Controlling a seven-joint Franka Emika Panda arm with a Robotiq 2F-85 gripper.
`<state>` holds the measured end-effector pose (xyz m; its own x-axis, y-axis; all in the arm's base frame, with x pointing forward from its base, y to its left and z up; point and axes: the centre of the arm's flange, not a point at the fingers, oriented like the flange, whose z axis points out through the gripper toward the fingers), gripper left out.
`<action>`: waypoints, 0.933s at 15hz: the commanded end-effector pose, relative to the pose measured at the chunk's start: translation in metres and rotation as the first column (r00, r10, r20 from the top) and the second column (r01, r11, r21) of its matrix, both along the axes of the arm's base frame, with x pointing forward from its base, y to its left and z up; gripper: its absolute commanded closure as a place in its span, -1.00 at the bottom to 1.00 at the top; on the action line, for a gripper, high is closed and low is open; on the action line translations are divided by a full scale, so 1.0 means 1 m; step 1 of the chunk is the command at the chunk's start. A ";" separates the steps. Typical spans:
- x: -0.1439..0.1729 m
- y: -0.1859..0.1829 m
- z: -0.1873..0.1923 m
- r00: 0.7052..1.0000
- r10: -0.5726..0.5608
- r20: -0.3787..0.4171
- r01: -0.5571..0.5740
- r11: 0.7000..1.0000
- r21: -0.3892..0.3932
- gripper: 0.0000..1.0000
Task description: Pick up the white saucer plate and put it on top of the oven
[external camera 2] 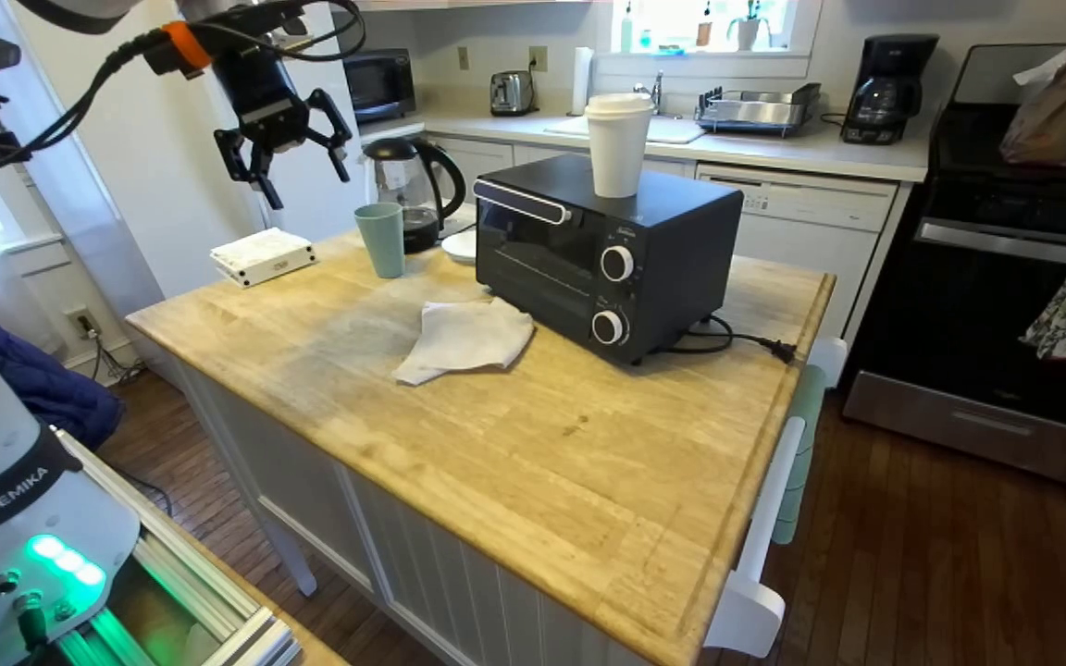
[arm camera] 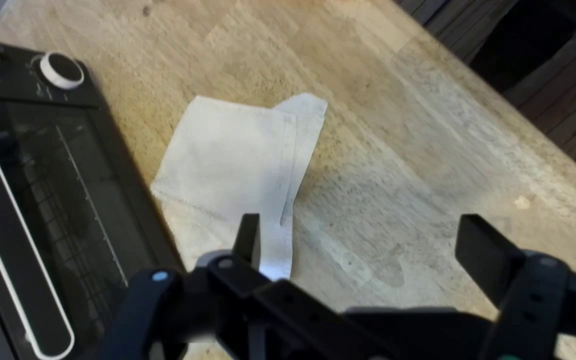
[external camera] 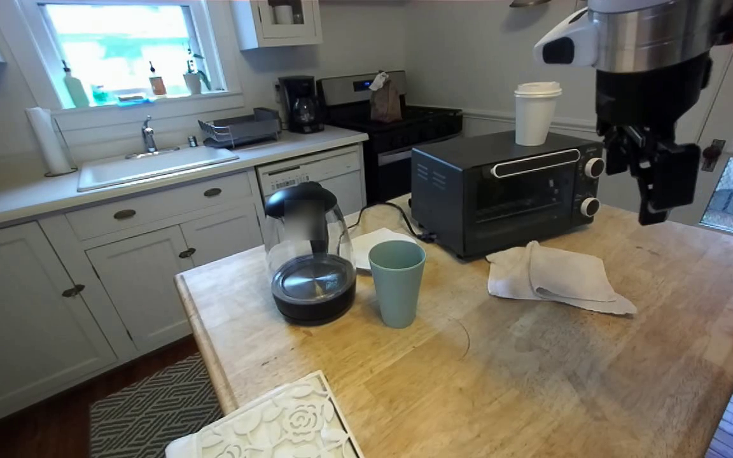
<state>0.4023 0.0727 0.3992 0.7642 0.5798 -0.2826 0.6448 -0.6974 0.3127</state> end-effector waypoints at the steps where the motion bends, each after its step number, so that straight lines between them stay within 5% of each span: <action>1: 0.013 0.000 -0.012 0.984 0.124 0.128 -0.133 0.989 0.063 -1.00; 8: 0.061 0.000 -0.045 0.929 0.324 0.177 -0.346 0.931 0.112 -1.00; 14: 0.060 -0.005 -0.058 0.945 0.296 0.136 -0.312 0.943 0.117 -1.00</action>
